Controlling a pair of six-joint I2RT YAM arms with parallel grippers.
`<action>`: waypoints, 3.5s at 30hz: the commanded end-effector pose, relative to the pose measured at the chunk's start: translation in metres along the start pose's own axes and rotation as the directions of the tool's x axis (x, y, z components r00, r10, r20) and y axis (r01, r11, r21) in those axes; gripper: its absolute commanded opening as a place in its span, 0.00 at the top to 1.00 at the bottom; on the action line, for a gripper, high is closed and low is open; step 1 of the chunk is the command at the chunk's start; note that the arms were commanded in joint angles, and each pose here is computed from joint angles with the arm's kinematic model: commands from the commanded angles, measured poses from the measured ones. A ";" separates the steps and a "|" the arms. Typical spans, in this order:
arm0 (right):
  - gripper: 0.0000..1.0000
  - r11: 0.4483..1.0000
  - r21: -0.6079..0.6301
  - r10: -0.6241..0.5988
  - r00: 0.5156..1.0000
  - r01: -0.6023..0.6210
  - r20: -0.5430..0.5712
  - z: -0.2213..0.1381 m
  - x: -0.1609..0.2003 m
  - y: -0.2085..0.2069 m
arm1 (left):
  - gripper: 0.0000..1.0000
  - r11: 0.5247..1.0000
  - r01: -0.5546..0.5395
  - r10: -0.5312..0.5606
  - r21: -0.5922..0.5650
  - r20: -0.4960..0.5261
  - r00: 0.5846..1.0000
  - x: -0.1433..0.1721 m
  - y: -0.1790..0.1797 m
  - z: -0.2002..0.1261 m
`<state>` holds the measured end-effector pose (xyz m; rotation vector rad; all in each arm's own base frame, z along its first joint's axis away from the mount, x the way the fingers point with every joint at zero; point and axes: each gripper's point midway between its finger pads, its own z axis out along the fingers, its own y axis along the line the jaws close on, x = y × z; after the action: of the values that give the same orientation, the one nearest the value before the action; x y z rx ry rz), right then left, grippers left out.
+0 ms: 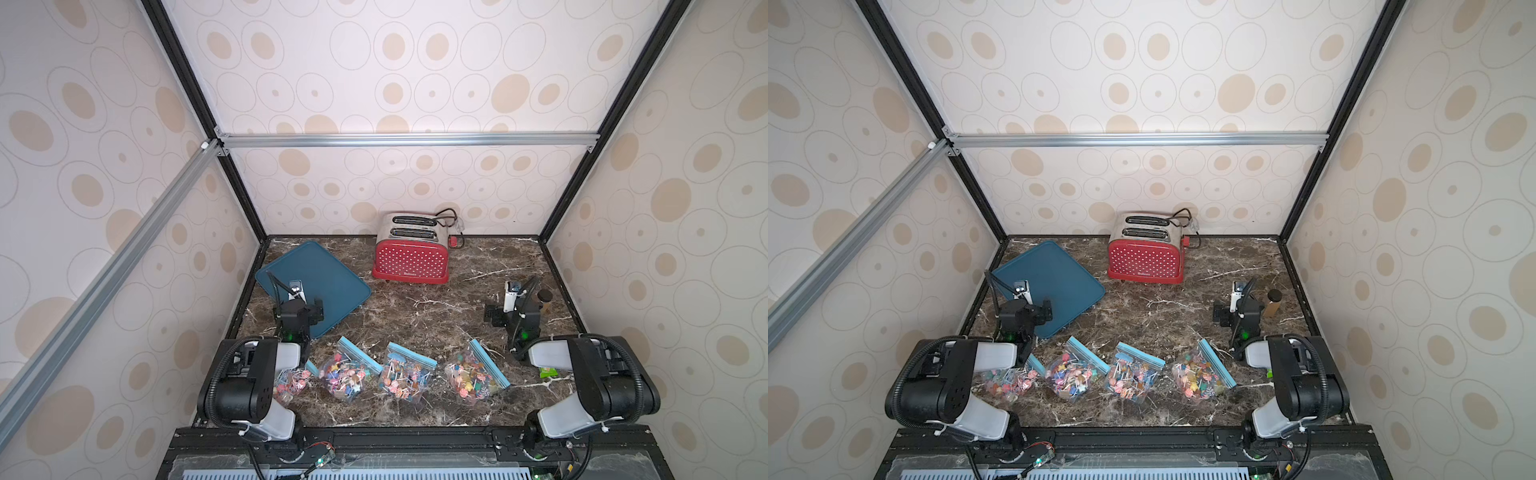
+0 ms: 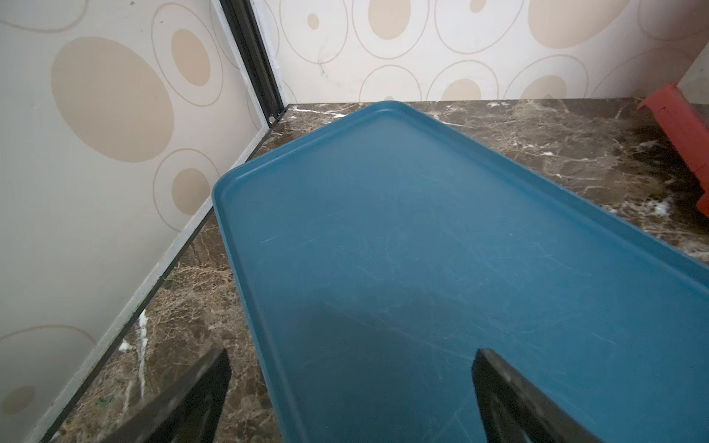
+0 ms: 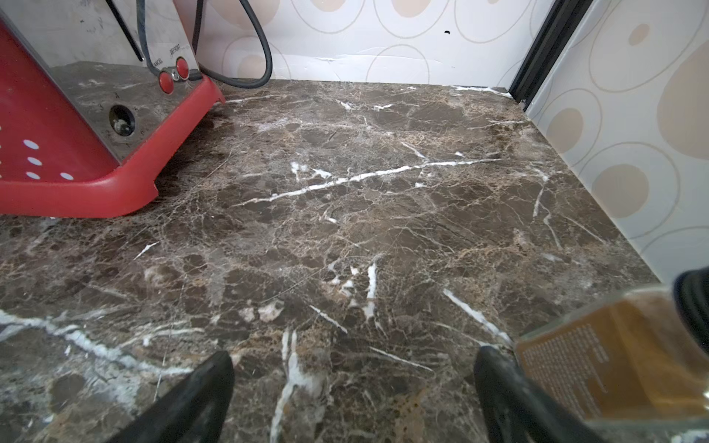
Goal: Pour candies out of the ziploc bag
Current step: Move the tray to the center of the board.
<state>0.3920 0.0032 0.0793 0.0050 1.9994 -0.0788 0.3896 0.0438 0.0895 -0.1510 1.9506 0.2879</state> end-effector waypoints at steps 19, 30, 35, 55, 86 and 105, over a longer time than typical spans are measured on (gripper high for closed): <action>0.00 1.000 0.003 -0.013 1.000 0.013 0.022 0.002 -0.008 0.002 | 0.01 1.000 -0.009 0.009 -0.013 0.034 0.999 -0.012 0.003 0.004; 0.06 1.000 -0.021 -0.015 0.997 0.017 0.070 -0.005 -0.023 0.004 | 0.01 0.996 0.014 -0.009 -0.087 0.060 0.998 -0.024 0.017 -0.002; 0.06 0.993 0.101 0.062 0.995 -0.054 -0.083 -0.049 -0.073 -0.016 | 0.01 0.961 0.144 -0.128 -0.235 0.081 0.988 -0.105 0.046 -0.064; 0.19 0.955 -0.121 0.108 0.695 -0.272 -0.711 -0.182 -0.004 0.061 | 0.30 0.995 -0.015 0.068 0.096 -0.584 0.809 -0.021 -0.114 -0.131; 0.23 0.973 -0.098 0.083 0.720 -0.207 -0.689 -0.163 0.005 0.106 | 0.47 0.896 -0.288 0.440 0.337 -0.762 0.476 0.066 -0.145 -0.018; 0.24 0.979 -0.042 0.121 0.736 -0.199 -0.666 -0.168 0.000 0.093 | 0.98 0.836 -0.357 0.541 0.417 -0.736 0.407 0.085 -0.148 -0.005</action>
<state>0.2512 0.1142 0.1459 0.1253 2.7028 0.2202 0.4038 -0.0960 0.0190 0.4725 2.8828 0.4703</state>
